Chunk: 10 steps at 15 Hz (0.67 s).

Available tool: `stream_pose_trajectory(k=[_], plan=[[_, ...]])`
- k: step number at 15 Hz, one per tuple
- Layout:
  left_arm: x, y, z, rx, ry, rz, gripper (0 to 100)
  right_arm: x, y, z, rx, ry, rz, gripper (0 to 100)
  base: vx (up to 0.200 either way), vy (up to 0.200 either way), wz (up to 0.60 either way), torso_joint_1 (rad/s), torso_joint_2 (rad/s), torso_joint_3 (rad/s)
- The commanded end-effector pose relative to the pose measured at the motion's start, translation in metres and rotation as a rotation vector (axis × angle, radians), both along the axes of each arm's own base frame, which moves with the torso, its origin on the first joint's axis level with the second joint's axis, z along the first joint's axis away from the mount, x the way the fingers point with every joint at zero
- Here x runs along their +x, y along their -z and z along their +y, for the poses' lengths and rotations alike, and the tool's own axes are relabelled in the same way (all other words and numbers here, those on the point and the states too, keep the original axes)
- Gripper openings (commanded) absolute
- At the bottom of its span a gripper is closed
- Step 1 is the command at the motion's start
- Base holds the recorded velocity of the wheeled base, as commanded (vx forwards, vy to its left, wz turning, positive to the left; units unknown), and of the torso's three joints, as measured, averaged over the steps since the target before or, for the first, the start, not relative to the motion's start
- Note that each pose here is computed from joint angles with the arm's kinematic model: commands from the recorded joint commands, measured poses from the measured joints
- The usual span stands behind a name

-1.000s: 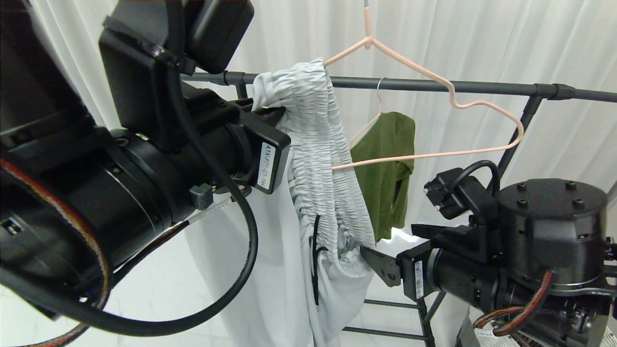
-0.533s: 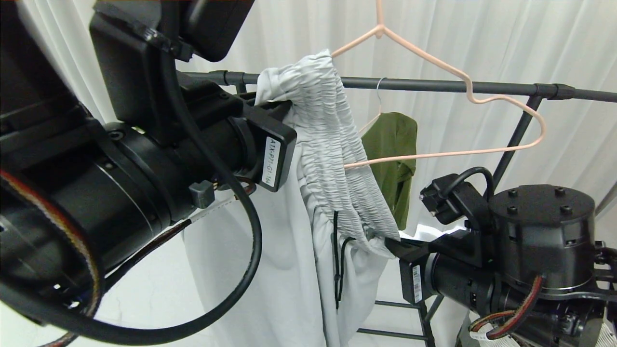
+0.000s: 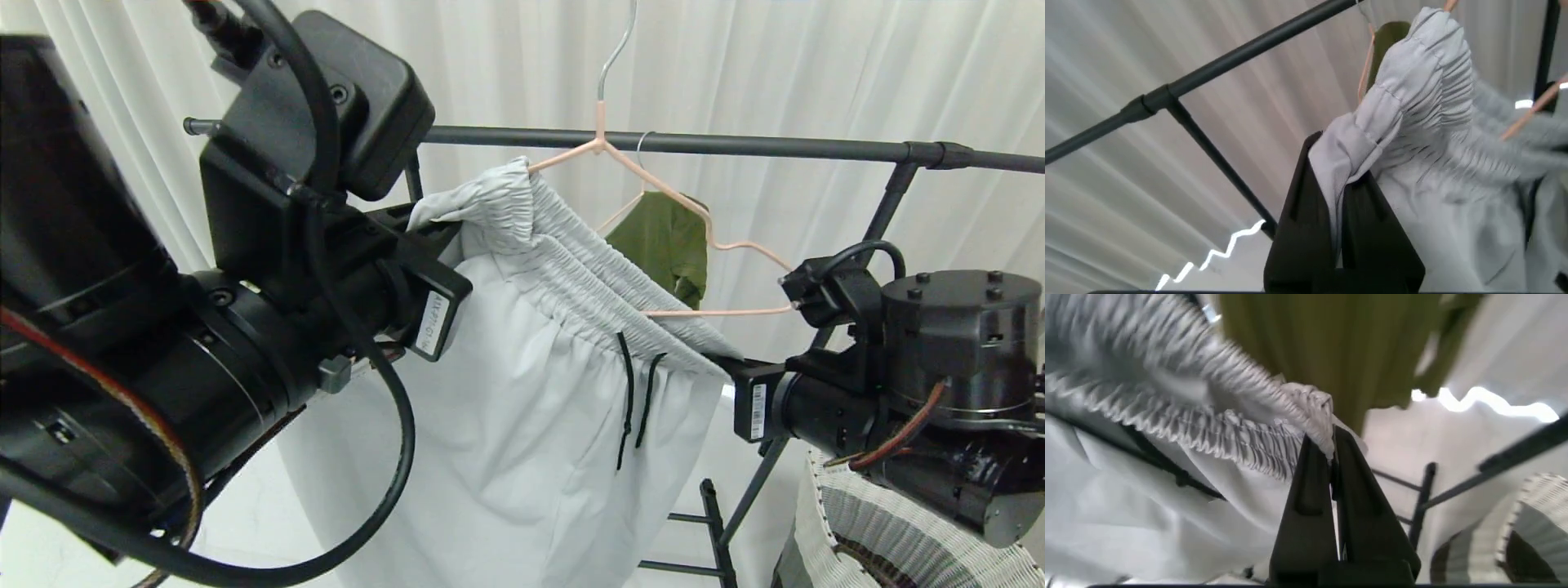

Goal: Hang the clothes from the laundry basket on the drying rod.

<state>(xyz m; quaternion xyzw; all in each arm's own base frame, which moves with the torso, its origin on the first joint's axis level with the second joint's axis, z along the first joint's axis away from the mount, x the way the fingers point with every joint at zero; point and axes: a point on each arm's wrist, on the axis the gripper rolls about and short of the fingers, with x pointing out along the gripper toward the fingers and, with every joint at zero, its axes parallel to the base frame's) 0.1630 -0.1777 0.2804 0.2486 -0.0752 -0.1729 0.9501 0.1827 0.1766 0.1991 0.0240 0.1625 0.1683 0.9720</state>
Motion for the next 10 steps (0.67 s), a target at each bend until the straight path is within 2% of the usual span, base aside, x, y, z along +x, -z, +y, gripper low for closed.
stream_pose_trajectory(k=[1,3,7,10], plan=[[0.000,0.009,0.009,0.036,-0.025,-0.009,0,0.005,-0.005,-0.012,0.013,0.049,-0.016,0,0.000,0.000,0.00,0.000,0.00,0.000],[-0.002,0.019,0.021,0.092,-0.040,-0.036,0,0.007,-0.008,-0.019,0.011,0.071,-0.025,0,0.000,0.000,0.00,0.000,0.00,0.000],[0.002,0.029,0.046,0.183,-0.067,-0.049,0,0.007,-0.008,-0.019,0.011,0.074,-0.025,0,0.000,0.000,0.00,0.000,0.00,0.000],[0.004,0.038,0.060,0.215,-0.094,-0.031,0,0.007,-0.007,-0.019,0.010,0.073,-0.024,0,0.000,0.000,0.00,0.000,0.00,0.000]])
